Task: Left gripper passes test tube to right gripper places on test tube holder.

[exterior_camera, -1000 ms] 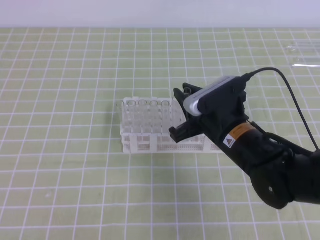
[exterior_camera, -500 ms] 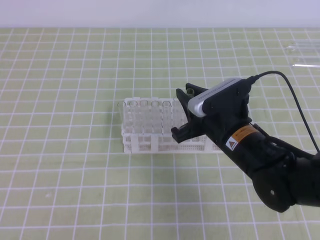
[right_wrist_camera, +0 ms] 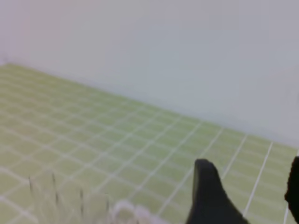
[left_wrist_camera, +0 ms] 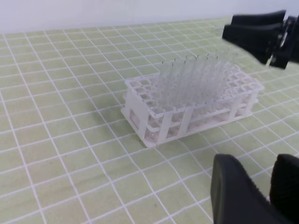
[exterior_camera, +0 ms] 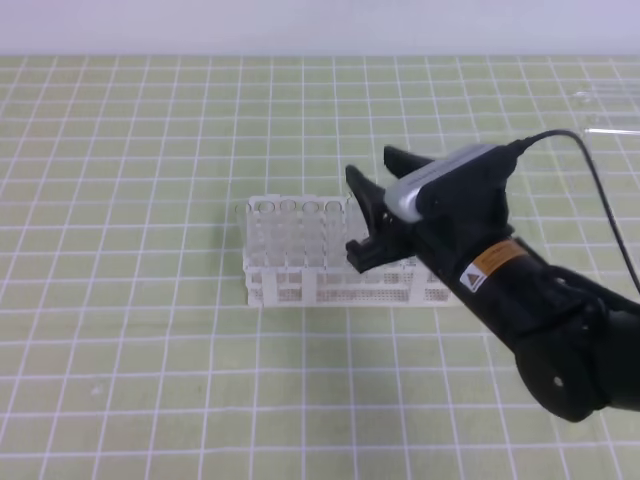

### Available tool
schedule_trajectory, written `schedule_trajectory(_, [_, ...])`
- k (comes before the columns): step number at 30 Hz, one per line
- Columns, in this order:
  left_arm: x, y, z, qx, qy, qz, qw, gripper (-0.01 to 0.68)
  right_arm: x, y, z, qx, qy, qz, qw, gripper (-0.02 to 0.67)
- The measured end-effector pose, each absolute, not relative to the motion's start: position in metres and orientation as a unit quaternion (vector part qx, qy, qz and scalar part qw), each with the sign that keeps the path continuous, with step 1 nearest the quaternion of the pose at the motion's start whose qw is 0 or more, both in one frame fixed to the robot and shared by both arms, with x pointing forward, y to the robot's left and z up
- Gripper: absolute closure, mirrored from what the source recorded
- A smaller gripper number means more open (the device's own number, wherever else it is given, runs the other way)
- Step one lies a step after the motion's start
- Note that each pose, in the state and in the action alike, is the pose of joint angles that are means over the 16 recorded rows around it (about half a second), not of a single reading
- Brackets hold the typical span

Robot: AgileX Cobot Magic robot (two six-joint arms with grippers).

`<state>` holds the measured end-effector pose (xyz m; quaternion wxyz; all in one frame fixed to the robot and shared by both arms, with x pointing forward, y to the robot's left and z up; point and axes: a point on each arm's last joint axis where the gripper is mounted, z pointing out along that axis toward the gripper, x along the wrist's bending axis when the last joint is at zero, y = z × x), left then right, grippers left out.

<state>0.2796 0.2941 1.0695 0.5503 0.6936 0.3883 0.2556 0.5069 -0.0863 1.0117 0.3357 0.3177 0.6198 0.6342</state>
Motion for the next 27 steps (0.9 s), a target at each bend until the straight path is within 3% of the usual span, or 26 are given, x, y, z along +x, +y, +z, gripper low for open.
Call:
schedule_trajectory(6, [0.279, 0.294, 1.069, 0.694, 0.389, 0.254, 0.55, 0.499, 0.494, -0.097, 1.05, 0.302, 0.598, 0.654, 0.352, 0.358])
schedule_trajectory(16, [0.279, 0.295, 1.069, 0.694, 0.39, 0.254, 0.55, 0.499, 0.445, -0.147, 1.126, 0.291, 0.603, 0.638, 0.382, 0.557])
schedule_trajectory(21, [0.279, 0.295, 1.069, 0.694, 0.39, 0.254, 0.549, 0.499, 0.418, -0.183, 1.147, 0.297, 0.626, 0.603, 0.394, 0.64])
schedule_trajectory(27, [0.279, 0.295, 1.069, 0.694, 0.39, 0.254, 0.55, 0.499, 0.39, -0.222, 1.156, 0.316, 0.656, 0.549, 0.41, 0.662])
